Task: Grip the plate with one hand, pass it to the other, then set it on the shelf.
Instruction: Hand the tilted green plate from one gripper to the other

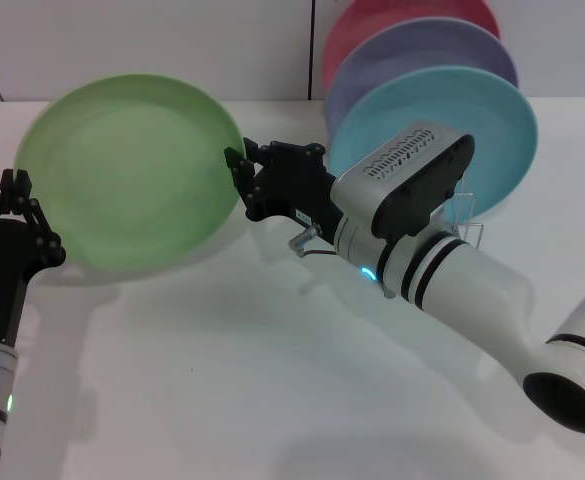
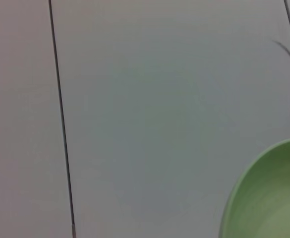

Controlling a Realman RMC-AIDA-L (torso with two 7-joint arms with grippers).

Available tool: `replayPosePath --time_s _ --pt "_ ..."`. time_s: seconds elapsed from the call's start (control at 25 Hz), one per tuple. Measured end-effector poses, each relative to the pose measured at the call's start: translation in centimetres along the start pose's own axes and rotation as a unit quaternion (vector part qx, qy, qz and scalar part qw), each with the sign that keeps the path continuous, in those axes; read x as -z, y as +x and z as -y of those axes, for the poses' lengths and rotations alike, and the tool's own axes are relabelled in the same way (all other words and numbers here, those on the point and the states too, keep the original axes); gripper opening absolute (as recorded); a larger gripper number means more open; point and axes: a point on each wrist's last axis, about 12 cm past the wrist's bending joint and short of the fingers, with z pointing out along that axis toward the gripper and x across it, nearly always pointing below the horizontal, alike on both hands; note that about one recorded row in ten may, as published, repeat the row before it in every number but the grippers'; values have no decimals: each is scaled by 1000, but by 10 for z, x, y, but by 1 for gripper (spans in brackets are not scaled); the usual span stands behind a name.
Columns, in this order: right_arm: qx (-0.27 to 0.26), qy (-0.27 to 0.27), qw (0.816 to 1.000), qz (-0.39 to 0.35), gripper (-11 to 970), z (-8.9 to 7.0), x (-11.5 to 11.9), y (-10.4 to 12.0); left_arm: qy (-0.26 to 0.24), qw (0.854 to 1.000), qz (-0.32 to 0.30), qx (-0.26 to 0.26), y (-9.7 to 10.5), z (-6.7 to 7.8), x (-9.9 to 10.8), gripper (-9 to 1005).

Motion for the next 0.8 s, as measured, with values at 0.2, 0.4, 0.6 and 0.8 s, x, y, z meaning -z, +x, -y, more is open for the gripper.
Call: replayPosePath --time_s 0.2,0.4,0.6,0.8 --pt "0 0 1000 1 137 0 0 0 0 1000 -1 -1 0 0 0 33" --pt "0 0 1000 1 123 0 0 0 2 1000 0 -1 0 0 0 33" --pt "1 0 1000 0 116 0 0 0 2 1000 0 -1 0 0 0 33" --pt "2 1 1000 0 115 1 0 0 3 1000 0 0 0 1 0 33"
